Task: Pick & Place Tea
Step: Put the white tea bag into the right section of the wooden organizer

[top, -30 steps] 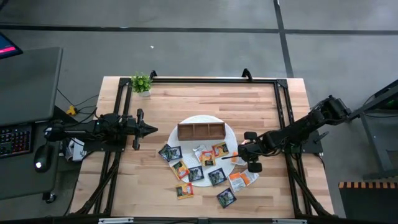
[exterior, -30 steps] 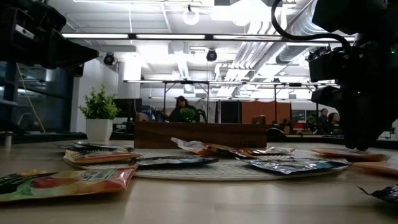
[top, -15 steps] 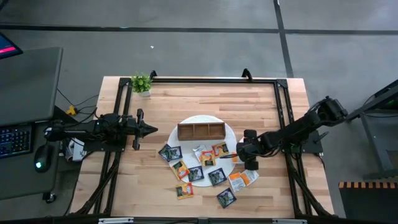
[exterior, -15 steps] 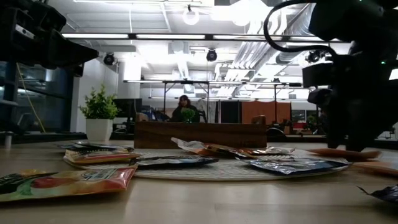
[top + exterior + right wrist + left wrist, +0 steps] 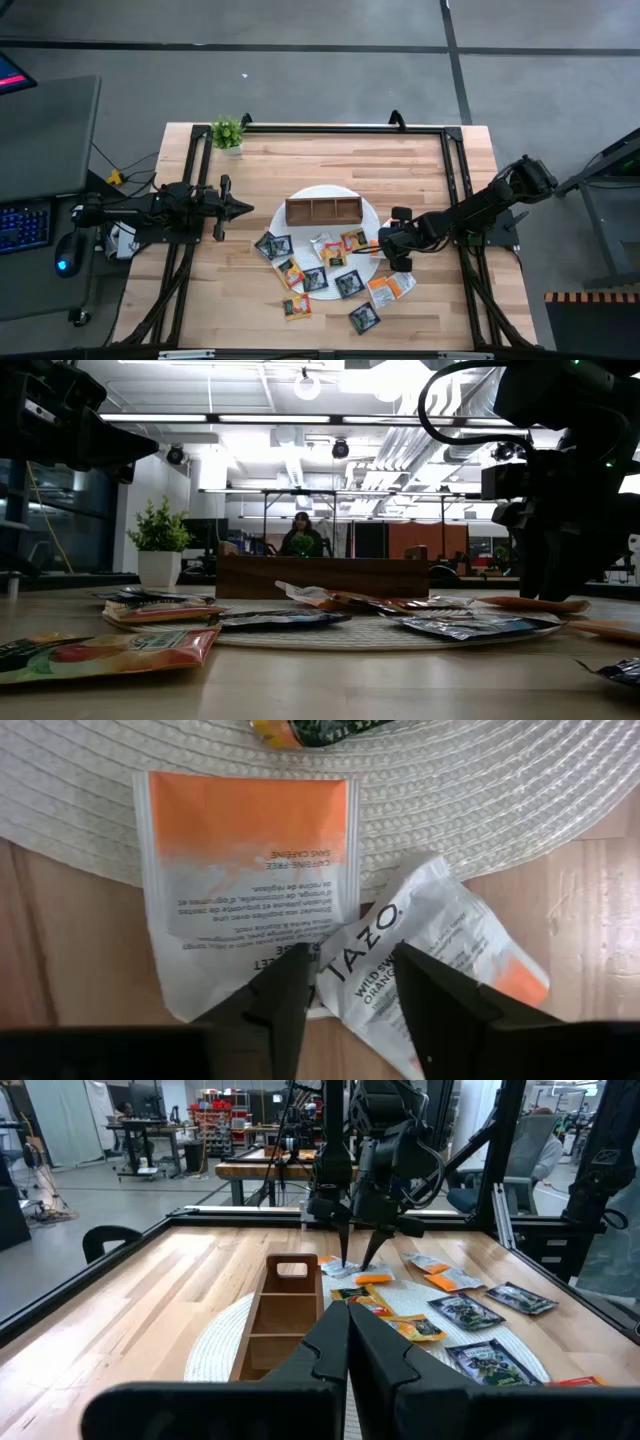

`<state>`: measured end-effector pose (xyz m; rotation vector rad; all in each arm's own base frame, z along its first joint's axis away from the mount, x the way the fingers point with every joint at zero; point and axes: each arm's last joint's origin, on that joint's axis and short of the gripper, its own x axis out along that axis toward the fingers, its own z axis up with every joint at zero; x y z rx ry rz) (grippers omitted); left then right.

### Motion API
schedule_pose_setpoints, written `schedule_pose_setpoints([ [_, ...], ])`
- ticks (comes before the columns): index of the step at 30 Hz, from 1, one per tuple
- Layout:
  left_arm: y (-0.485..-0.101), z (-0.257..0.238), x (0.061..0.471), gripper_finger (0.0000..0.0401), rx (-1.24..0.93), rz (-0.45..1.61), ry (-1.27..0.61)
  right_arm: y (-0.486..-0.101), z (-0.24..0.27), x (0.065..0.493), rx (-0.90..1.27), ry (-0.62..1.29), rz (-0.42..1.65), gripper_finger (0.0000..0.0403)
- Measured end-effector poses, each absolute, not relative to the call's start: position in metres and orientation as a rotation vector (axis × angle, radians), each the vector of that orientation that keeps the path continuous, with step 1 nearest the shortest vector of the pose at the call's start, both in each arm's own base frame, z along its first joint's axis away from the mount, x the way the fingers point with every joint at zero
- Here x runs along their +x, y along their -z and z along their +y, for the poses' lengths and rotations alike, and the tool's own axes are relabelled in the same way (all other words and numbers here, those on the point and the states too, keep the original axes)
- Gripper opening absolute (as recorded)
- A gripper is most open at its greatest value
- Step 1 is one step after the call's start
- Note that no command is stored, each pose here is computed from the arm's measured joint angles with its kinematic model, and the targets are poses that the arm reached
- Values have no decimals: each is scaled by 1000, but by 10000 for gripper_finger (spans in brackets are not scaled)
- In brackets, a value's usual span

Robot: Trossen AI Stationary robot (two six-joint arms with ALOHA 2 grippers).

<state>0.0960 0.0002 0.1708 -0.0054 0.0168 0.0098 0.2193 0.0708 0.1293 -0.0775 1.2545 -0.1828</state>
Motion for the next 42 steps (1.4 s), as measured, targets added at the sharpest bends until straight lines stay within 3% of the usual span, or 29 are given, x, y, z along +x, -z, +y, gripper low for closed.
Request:
schedule_pose_setpoints([
  [16,-171,0,96,1,-5,17,-10,-138,70,215,-41,180,1247,5],
  [26,-171,0,96,1,-6,17,-10,-160,68,214,5,232,1196,2],
  [38,-171,0,96,1,-6,17,-10,-254,47,222,115,314,996,0],
  [42,-171,0,96,1,-6,17,-10,-277,39,230,223,251,931,0],
])
